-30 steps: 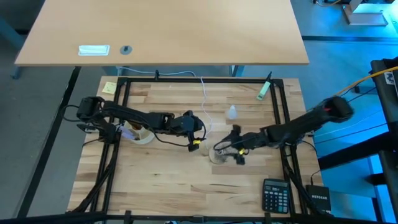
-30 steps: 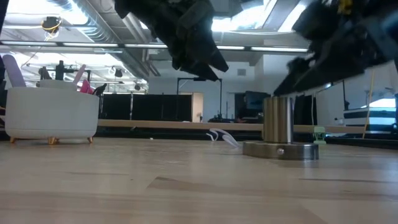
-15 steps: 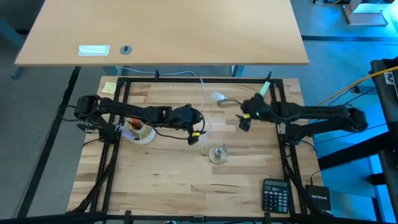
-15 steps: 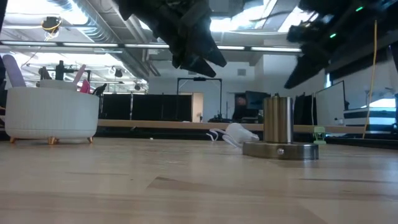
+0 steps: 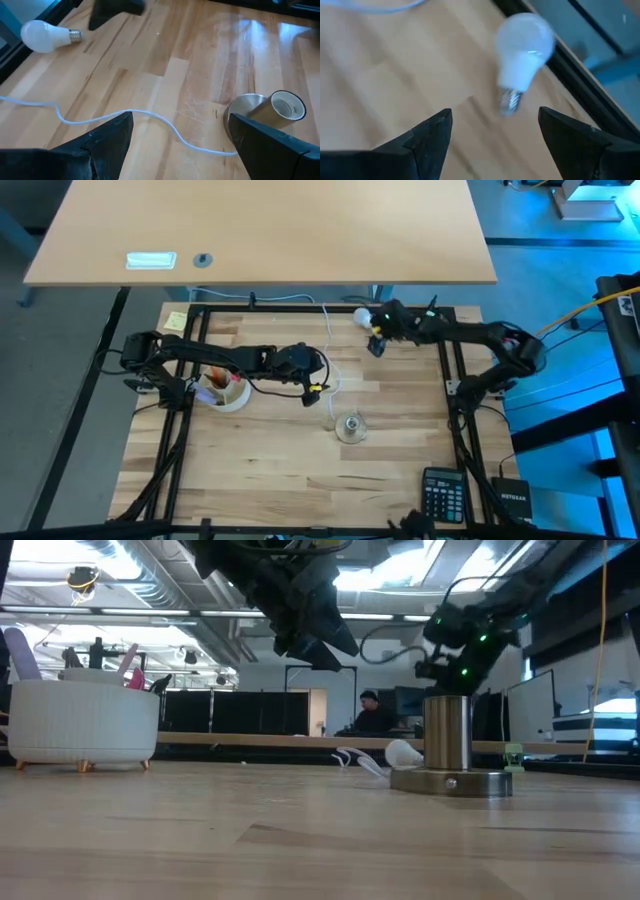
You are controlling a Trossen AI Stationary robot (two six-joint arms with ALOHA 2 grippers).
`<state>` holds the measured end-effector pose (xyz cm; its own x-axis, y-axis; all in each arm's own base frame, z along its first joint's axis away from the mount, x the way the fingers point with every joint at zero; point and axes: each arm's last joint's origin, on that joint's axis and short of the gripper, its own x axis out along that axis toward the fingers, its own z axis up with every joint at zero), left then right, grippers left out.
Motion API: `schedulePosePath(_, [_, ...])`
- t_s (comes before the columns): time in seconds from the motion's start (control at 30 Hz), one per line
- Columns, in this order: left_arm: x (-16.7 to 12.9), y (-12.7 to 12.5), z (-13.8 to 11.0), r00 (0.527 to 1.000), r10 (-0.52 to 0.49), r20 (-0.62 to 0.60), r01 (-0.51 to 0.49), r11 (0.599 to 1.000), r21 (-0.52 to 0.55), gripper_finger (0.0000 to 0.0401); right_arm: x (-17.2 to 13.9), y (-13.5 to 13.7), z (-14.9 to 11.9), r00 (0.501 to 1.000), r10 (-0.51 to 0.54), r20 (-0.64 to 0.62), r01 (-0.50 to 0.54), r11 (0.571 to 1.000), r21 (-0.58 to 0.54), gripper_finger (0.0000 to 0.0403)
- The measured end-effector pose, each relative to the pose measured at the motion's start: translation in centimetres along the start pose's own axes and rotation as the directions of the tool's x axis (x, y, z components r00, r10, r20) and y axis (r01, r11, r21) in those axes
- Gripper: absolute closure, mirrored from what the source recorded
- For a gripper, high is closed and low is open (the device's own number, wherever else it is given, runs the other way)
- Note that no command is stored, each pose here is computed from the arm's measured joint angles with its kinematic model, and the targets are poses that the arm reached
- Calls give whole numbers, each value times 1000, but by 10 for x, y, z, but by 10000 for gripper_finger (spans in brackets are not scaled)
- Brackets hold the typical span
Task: Screw lightbulb
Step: Insert the lightbulb into the lamp
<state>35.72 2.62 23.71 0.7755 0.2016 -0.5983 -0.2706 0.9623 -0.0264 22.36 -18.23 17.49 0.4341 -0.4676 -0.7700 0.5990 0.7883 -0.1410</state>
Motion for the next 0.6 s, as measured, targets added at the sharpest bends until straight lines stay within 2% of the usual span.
schedulePosePath(0.2, [0,0,0,1000,0,0,0,1000,13,84,26,-23,7,998,-26,-51,32,993,110,104])
schedulePosePath(0.37, [0,0,0,1000,1,-1,-1,1000,26,84,40,-28,3,996,-6,-86,17,992,125,104])
schedulePosePath(0.6, [0,0,0,1000,1,-1,-1,1000,27,84,56,-27,3,998,-17,-54,23,993,118,108])
